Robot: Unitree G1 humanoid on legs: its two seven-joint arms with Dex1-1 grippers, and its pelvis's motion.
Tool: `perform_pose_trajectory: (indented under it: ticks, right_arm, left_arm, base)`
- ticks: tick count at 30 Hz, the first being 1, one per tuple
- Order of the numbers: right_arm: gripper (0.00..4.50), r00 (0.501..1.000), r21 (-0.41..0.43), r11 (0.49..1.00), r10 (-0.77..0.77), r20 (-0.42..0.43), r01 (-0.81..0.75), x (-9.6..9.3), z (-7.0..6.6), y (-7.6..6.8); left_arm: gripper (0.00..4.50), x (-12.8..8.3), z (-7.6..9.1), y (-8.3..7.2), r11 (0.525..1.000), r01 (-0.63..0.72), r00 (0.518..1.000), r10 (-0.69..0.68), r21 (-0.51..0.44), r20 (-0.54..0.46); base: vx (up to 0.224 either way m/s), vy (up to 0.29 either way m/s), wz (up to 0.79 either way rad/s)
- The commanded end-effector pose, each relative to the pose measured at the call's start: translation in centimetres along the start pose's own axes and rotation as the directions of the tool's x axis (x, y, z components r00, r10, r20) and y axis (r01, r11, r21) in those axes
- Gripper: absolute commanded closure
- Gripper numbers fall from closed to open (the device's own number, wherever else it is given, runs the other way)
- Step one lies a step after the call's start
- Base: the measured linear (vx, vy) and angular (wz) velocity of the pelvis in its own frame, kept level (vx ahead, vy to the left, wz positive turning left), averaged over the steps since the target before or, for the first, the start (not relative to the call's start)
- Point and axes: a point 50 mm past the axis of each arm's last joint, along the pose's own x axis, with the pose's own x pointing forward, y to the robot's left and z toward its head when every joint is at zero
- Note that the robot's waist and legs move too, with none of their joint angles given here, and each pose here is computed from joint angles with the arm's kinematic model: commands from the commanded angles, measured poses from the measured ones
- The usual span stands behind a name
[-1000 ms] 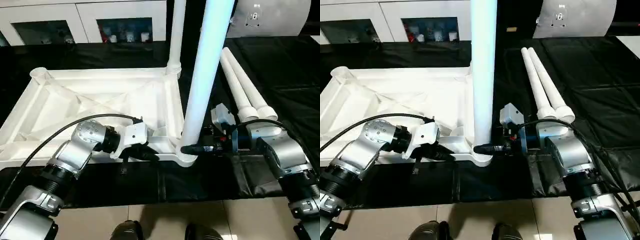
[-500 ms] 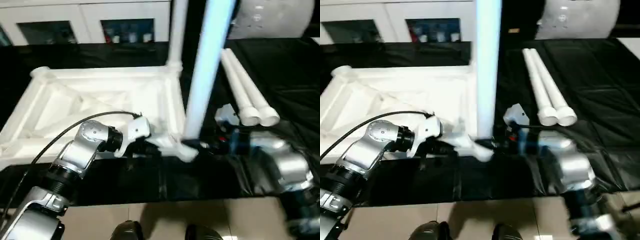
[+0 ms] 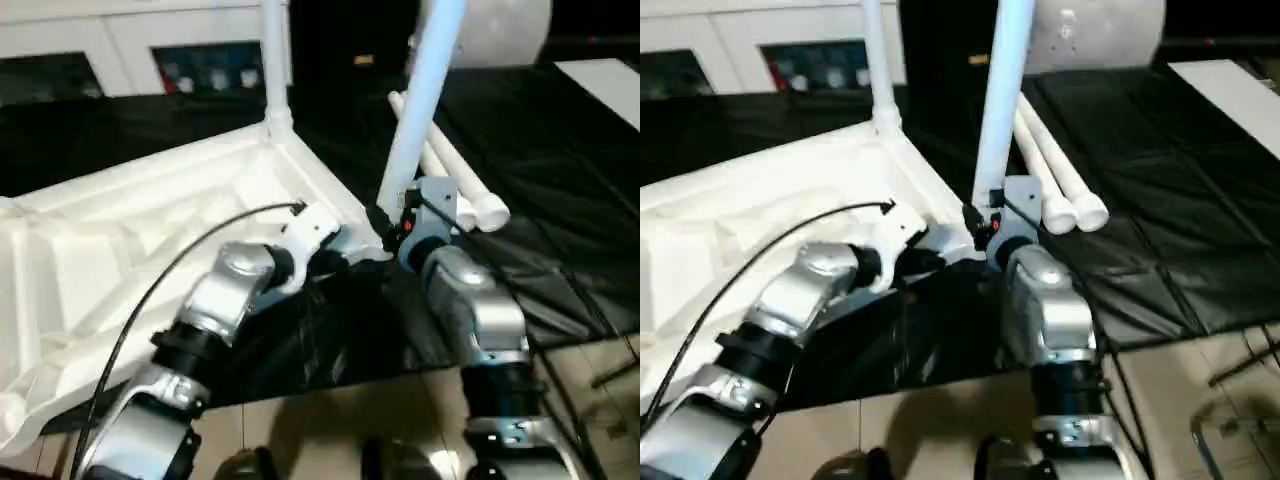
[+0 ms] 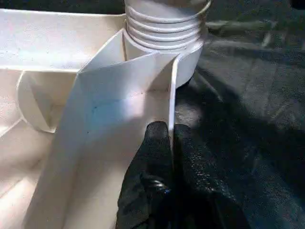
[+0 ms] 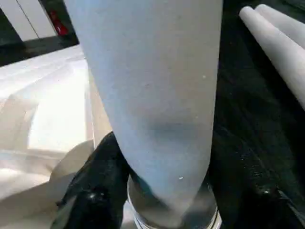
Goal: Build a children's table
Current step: Rotate leg to tighten
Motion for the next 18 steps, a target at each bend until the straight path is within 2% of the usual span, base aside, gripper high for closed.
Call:
perform_pose_trajectory:
  ticks: [1,4,5,9,10,12,13,17,18]
  right_arm:
    - [1.73,0.968,0.085,0.969,0.238,-0.073,-0.232,0.2,-2.2,5.2]
    - [1.52,0.973,0.048,0.975,0.22,-0.064,-0.217,-0.1,-2.2,4.2]
    - [1.36,0.972,-0.003,0.972,0.233,-0.045,-0.233,-0.7,-2.0,2.6]
    - [1.06,0.965,-0.055,0.964,0.26,-0.027,-0.261,-1.3,-1.6,0.9]
    - [0.92,0.955,-0.096,0.95,0.296,-0.02,-0.297,-1.9,-1.2,-0.4]
    - [0.77,0.938,-0.137,0.929,0.344,-0.03,-0.345,-2.6,-0.7,-1.7]
    - [0.77,0.935,-0.145,0.924,0.354,-0.032,-0.355,-2.7,-0.7,-1.9]
    - [0.38,0.857,-0.245,0.822,0.503,-0.11,-0.514,-4.3,0.2,-4.0]
    - [0.38,0.854,-0.247,0.818,0.508,-0.113,-0.519,-4.4,0.2,-4.0]
  left_arm:
    - [4.5,0.8,3.0,-1.4,0.997,0.039,0.993,-0.045,0.061,0.111]
    - [4.5,0.4,2.5,-1.2,0.997,0.048,0.993,-0.055,0.067,0.101]
    - [4.5,-0.2,1.8,-0.9,0.995,0.06,0.994,-0.067,0.079,0.089]
    - [4.5,-0.8,1.2,-0.5,0.993,0.078,0.994,-0.084,0.09,0.073]
    - [4.5,-1.3,0.5,-0.2,0.99,0.093,0.994,-0.099,0.104,0.054]
    - [4.5,-2.0,-0.1,0.2,0.985,0.117,0.992,-0.122,0.125,0.035]
    - [4.5,-2.1,-0.2,0.2,0.984,0.121,0.991,-0.126,0.128,0.033]
    - [4.5,-3.6,-1.4,0.4,0.948,0.247,0.968,-0.25,0.199,-0.01]
    - [4.5,-3.7,-1.4,0.4,0.947,0.252,0.967,-0.255,0.202,-0.012]
  base:
    - [0.1,0.026,-0.37]
    - [0.053,0.021,-0.19]
    - [0.0,0.0,0.0]
    - [0.0,0.0,0.0]
    - [0.0,0.0,0.0]
    - [0.0,0.0,0.0]
    - [0.0,0.0,0.0]
    - [0.0,0.0,0.0]
    - [0.0,0.0,0.0]
